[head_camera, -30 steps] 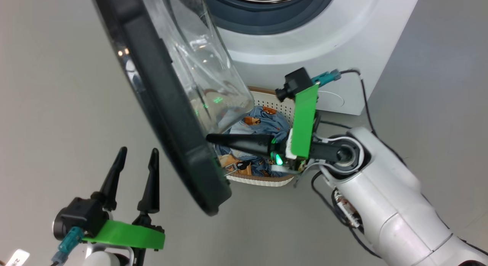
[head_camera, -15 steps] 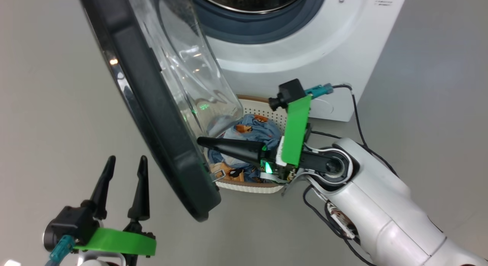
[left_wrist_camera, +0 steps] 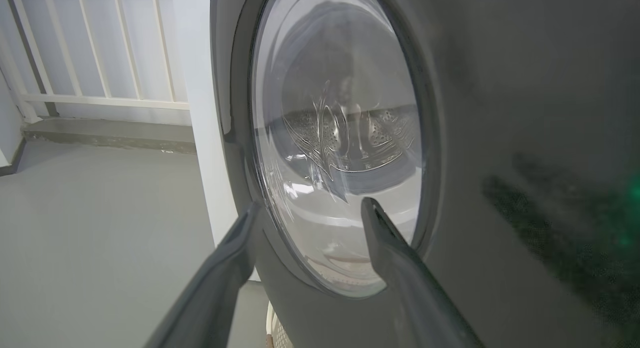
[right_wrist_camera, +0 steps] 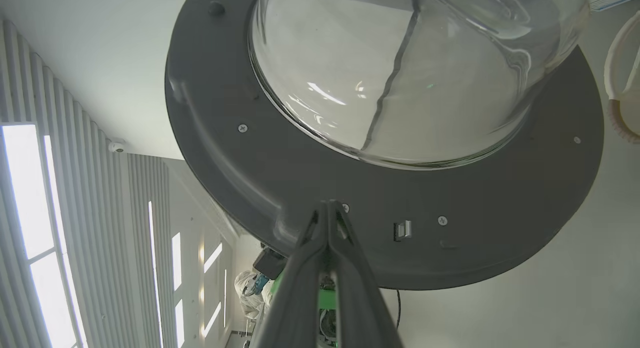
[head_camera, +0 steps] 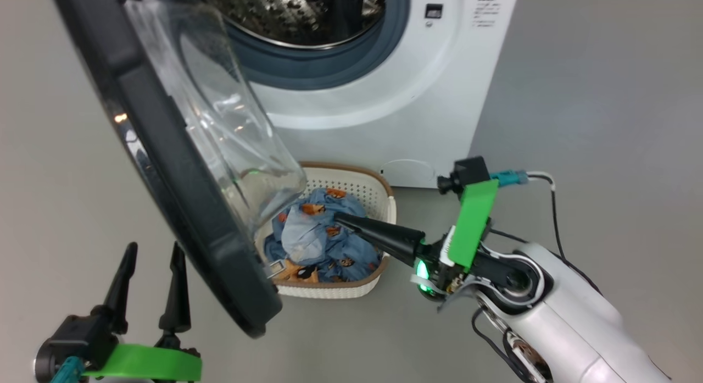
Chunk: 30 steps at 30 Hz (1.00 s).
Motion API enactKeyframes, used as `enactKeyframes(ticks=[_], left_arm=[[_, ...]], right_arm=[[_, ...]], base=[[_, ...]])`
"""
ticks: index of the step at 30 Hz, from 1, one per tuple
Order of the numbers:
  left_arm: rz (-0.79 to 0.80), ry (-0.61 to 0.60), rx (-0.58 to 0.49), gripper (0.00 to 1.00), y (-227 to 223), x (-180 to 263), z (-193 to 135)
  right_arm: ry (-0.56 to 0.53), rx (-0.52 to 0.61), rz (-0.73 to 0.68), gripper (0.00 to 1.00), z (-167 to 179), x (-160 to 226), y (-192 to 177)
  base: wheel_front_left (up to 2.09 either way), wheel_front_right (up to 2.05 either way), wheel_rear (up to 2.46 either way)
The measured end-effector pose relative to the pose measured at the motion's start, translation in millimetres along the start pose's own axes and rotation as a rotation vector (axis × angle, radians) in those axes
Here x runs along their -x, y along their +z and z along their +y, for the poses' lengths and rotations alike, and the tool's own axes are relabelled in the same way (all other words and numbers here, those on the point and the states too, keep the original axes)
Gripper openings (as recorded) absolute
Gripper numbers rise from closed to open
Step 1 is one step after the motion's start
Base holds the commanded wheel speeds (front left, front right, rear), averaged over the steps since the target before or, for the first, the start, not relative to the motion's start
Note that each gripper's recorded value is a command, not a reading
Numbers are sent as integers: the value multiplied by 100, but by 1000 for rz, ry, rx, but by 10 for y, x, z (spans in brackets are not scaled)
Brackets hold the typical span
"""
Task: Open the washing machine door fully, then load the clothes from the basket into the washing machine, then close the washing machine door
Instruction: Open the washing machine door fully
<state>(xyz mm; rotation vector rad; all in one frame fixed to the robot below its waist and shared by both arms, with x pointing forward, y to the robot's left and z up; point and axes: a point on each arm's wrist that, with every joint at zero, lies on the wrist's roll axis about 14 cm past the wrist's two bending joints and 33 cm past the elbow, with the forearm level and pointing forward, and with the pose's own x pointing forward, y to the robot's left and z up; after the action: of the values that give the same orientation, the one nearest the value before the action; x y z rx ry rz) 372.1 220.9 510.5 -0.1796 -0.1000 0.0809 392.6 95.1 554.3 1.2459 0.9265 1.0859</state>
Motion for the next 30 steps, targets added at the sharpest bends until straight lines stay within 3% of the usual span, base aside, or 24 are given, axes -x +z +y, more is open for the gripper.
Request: enactKeyframes(ticks=[16,17,19,20,30], left_arm=[[-1,-38,1,100,6,135,-112],[-1,-42,1,100,6,138,-122],[2,-46,2,100,-5,149,-136],[2,-47,3,100,-7,151,-139],[11,-58,6,100,-36,172,-173]], right_arm=[[26,-22,-255,0,103,596,44],[28,-25,-281,4,102,634,60],[31,-26,-350,47,108,733,132],[29,-19,-394,100,110,790,186],[2,223,-783,100,331,1338,622]], base=[[0,0,0],[0,0,0],[0,0,0],[0,0,0],[0,0,0]])
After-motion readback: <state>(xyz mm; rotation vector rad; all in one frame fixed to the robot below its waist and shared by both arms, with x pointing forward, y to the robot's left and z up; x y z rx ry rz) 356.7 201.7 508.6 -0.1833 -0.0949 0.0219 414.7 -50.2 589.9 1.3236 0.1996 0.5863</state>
